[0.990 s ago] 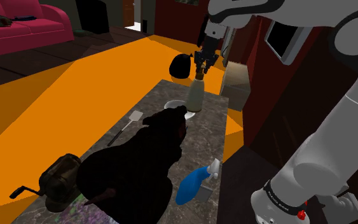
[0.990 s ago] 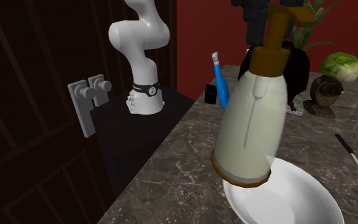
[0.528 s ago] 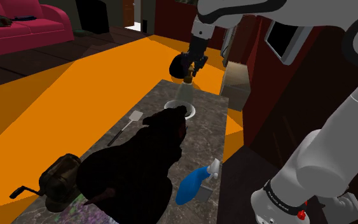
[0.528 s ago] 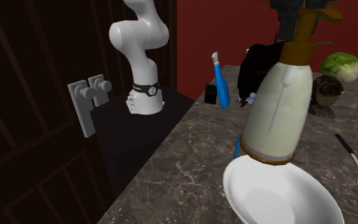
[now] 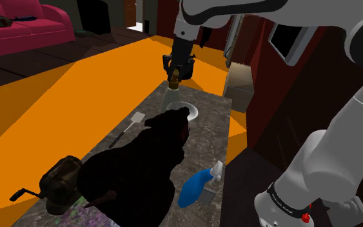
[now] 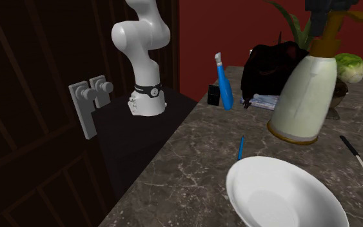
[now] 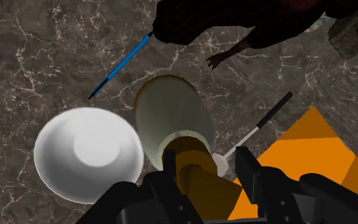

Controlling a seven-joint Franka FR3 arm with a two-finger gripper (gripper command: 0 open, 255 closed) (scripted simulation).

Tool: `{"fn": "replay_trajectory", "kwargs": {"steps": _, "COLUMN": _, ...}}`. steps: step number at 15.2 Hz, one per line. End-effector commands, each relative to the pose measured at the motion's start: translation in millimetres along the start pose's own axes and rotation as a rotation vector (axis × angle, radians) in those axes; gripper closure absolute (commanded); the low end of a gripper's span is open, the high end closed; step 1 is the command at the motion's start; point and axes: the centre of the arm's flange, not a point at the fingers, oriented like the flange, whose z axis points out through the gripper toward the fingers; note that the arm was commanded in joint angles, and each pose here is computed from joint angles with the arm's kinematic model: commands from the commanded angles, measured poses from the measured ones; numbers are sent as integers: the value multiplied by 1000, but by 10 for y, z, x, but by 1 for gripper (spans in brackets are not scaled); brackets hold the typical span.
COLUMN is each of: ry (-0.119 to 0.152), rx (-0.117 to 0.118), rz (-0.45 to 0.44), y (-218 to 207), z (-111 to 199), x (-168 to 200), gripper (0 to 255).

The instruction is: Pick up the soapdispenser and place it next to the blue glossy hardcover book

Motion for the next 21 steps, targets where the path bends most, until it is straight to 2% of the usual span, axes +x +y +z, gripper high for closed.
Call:
{"fn": "replay_trajectory", "kwargs": {"steps": 1, "ry": 1, "rx": 0, "rz": 1, "y": -249, "z": 22, "x": -47, "gripper": 255}}
{"fn": "replay_trajectory", "kwargs": {"steps": 16, "ry": 1, "rx": 0, "rz": 1, "y": -2165, "z": 251, "x": -493, "gripper": 255}}
{"fn": "replay_trajectory", "kwargs": {"steps": 21, "ry": 1, "rx": 0, "rz": 1, "y": -2225, "z": 471, "x": -510, "gripper": 255}}
